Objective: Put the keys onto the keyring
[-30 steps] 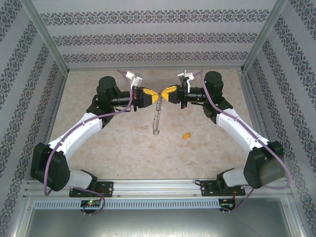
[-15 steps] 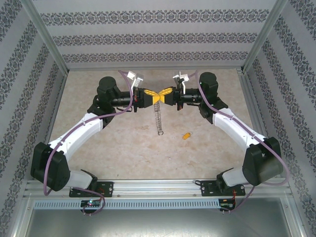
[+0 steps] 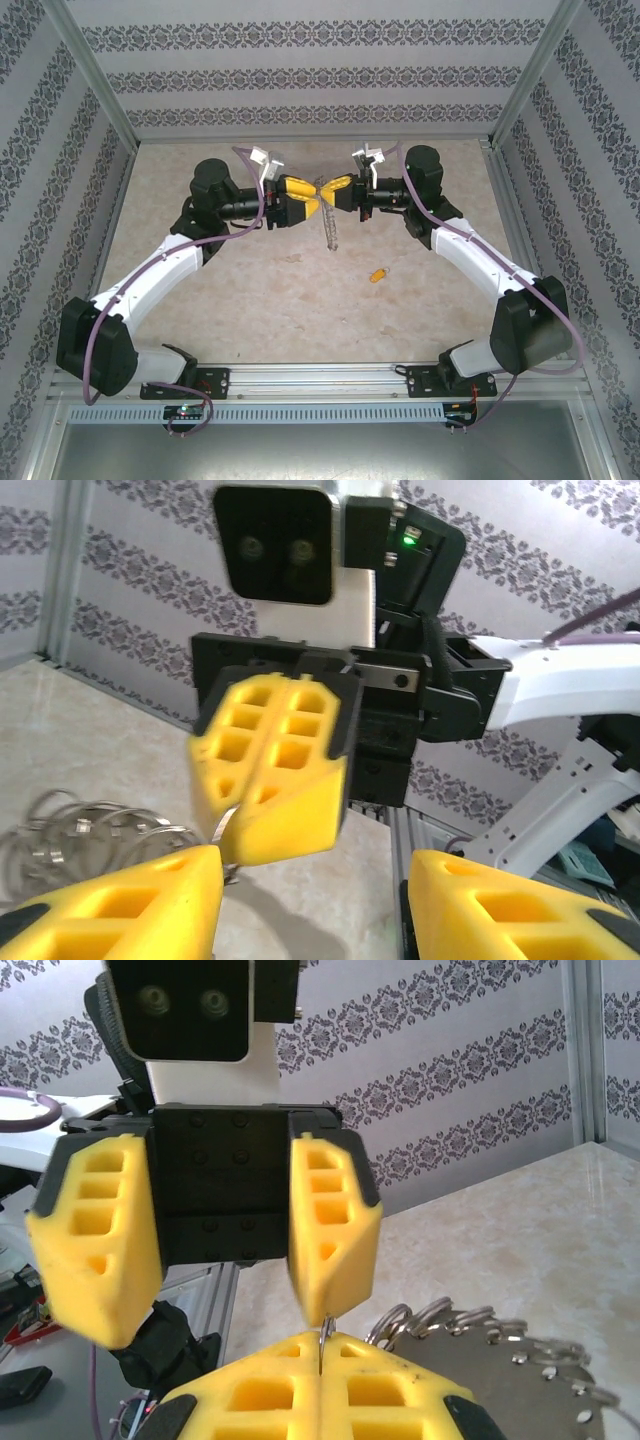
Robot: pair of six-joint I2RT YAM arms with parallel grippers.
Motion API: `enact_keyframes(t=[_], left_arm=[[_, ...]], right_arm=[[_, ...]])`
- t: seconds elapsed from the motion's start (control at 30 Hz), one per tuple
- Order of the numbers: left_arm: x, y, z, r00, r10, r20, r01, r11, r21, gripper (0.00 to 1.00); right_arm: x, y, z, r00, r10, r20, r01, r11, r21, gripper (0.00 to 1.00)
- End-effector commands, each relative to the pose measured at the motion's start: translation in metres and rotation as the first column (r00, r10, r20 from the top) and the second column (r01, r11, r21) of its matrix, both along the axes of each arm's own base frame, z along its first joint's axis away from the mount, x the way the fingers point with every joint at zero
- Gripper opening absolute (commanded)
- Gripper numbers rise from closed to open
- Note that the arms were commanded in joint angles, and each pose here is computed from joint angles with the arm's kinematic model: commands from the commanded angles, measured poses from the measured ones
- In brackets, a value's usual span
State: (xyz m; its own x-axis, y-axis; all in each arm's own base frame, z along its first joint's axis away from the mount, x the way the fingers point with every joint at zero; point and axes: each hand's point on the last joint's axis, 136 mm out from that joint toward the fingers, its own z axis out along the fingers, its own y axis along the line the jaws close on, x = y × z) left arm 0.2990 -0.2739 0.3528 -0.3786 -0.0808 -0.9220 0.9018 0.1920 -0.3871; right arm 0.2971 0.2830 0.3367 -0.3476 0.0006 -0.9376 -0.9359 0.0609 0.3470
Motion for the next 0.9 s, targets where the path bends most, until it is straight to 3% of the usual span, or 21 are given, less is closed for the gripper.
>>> enact_keyframes(t=[0.0,0.4,0.87], left_arm=[[0.005,0.008,0.007,1.0,0.016,0.011,-0.016,0.999,-0.029,0.51],[0.012,0.005,0.007,1.0,0.006,-0.002,-0.006,0.999,-0.04,0.44],[-0.003,0.001,0.017,0.997,-0.077,0.008,0.077,0.995,-0.07,0.32]], right_arm=[[-0.011,-0.003,0.015,0.997,0.032,0.067,-0.034,0.999,0.027,0.0],[-0.023,-0.001,0.025,0.995,0.057,0.084,-0.061,0.998,0.036,0.0],[-0.02,0.008,0.024,0.994,0.07,0.079,-0.073,0.997,0.036,0.0]])
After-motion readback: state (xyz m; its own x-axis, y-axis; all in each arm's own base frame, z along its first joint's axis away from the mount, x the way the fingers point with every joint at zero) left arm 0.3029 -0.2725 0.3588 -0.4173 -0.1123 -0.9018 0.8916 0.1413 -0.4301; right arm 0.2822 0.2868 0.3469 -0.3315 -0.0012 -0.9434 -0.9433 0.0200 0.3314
